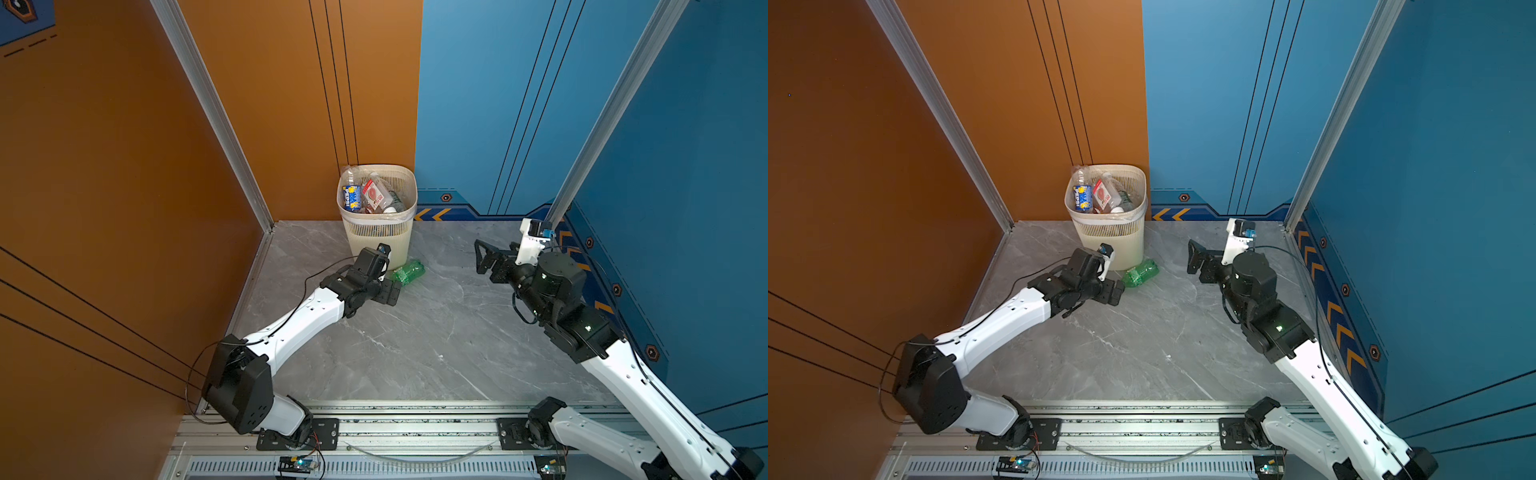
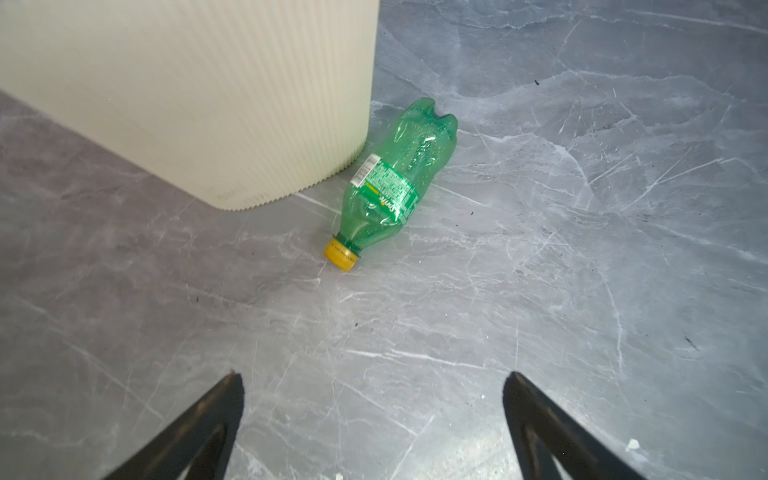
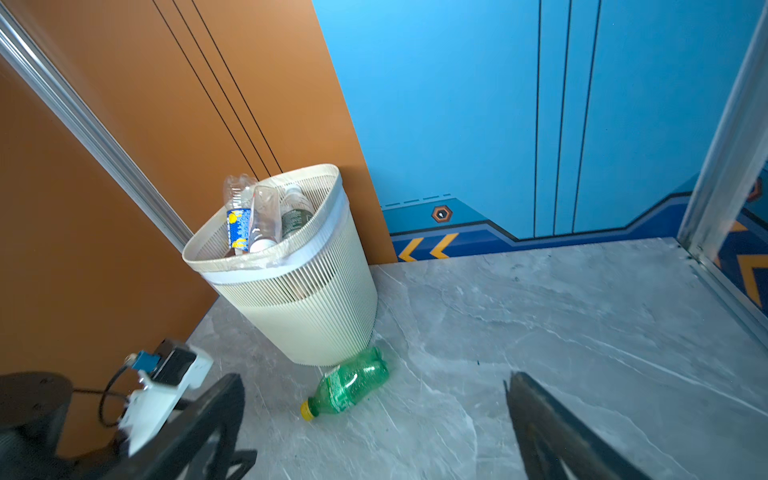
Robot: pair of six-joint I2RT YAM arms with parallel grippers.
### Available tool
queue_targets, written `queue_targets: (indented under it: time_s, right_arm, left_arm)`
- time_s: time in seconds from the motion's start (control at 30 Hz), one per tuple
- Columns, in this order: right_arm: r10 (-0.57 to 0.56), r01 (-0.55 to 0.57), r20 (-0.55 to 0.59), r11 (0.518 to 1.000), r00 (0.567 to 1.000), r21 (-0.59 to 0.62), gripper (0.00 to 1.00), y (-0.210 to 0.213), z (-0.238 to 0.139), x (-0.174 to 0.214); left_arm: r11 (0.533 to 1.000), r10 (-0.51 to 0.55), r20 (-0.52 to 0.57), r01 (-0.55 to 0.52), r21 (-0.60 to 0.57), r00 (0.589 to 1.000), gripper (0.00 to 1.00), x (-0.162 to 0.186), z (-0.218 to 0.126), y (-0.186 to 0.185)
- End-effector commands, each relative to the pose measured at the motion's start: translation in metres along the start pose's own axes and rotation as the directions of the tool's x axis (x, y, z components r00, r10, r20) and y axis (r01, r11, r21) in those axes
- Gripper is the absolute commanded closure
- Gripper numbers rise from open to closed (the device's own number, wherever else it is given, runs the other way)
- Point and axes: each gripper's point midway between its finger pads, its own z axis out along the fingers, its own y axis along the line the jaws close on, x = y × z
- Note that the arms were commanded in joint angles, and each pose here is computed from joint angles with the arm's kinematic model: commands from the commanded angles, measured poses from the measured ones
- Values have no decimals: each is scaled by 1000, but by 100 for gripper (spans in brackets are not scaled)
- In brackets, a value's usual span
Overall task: Put the plastic bottles in the bin
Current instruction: 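Withdraw the right gripper while the left gripper reaches to the green Sprite bottle, then grasp the green Sprite bottle with the left gripper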
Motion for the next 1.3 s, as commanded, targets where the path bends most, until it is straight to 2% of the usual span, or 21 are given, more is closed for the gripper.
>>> queue_targets:
  time_s: [0.0,0.4,0.87,1.0,1.1,1.13,1.27]
  right_arm:
    - [17,-13,-50,996,999,83,0,-24,-10,20]
    - [39,-34,-39,991,998,127,1,-47,-27,24]
    - [50,-42,-47,987,998,153,1,-61,-30,31]
    - [52,-44,-49,986,997,159,0,-64,-29,32]
    - [58,-49,-48,986,997,162,1,-65,-30,32]
    - [60,-51,-48,985,997,162,1,-66,-29,33]
    - [69,-60,-44,985,997,164,1,-68,-29,33]
  left_arm:
    - [997,69,-3,-69,-24,998,5,-13,15,-4]
    - [995,87,-108,-91,-37,990,2,-17,89,-17]
    - [994,89,-225,-102,-45,970,1,-9,151,-19]
    - [995,84,-243,-94,-32,966,7,-7,158,-24]
    - [997,74,-244,-81,-18,967,13,-8,159,-27]
    - [997,73,-243,-79,-16,967,18,-9,158,-28]
    - [996,83,-246,-87,-4,966,25,-9,157,-32]
